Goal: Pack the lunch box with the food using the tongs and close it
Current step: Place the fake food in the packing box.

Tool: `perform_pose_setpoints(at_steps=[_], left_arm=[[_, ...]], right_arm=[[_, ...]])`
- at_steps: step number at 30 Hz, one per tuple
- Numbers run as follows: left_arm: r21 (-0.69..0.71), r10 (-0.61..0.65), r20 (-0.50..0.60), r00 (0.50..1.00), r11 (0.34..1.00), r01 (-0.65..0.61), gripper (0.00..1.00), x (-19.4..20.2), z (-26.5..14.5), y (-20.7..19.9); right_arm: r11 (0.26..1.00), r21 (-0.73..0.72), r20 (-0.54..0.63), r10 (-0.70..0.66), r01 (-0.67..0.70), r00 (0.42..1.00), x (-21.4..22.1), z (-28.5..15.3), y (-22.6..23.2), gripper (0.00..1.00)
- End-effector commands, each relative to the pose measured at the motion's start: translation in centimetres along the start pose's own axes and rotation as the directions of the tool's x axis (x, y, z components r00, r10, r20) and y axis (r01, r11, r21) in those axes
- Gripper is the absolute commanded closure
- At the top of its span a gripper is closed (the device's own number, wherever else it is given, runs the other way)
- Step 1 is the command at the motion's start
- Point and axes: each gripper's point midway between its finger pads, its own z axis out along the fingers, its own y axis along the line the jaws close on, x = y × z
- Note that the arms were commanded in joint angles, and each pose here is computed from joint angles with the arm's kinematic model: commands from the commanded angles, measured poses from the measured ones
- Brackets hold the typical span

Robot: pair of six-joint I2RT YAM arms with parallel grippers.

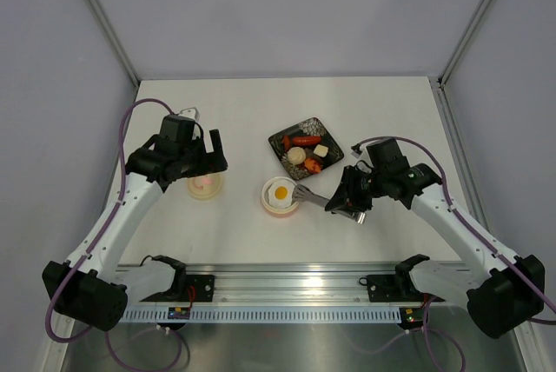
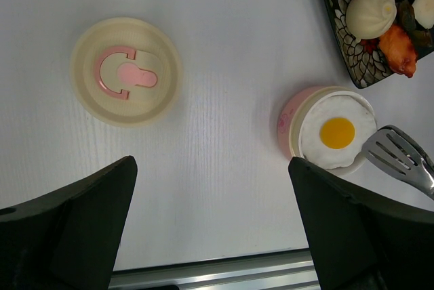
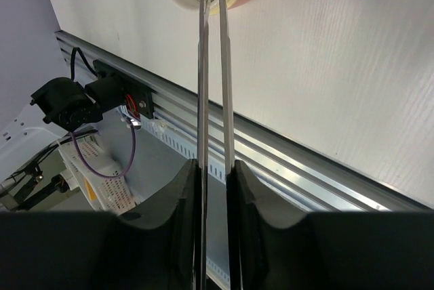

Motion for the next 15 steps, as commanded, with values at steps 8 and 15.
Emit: perform_pose_setpoints(at_steps=[8,15], left_arm=[[0.017,0.007,0.052,0.999,1.0,-0.008,0.01,-1.36,-0.58,-0.53],[0.016,0.009,0.049,0.999,1.0,-0.009,0.01,-1.33,-0.42,-0.52]], right_arm=[[0.998,0.034,0.042,-0.045,0.044,0.998,-0.97,-1.48,0.92,0.57],[0.998,0.033,0.043,-0.048,0.046,0.998,-1.04,-1.62,1.08,0.54]])
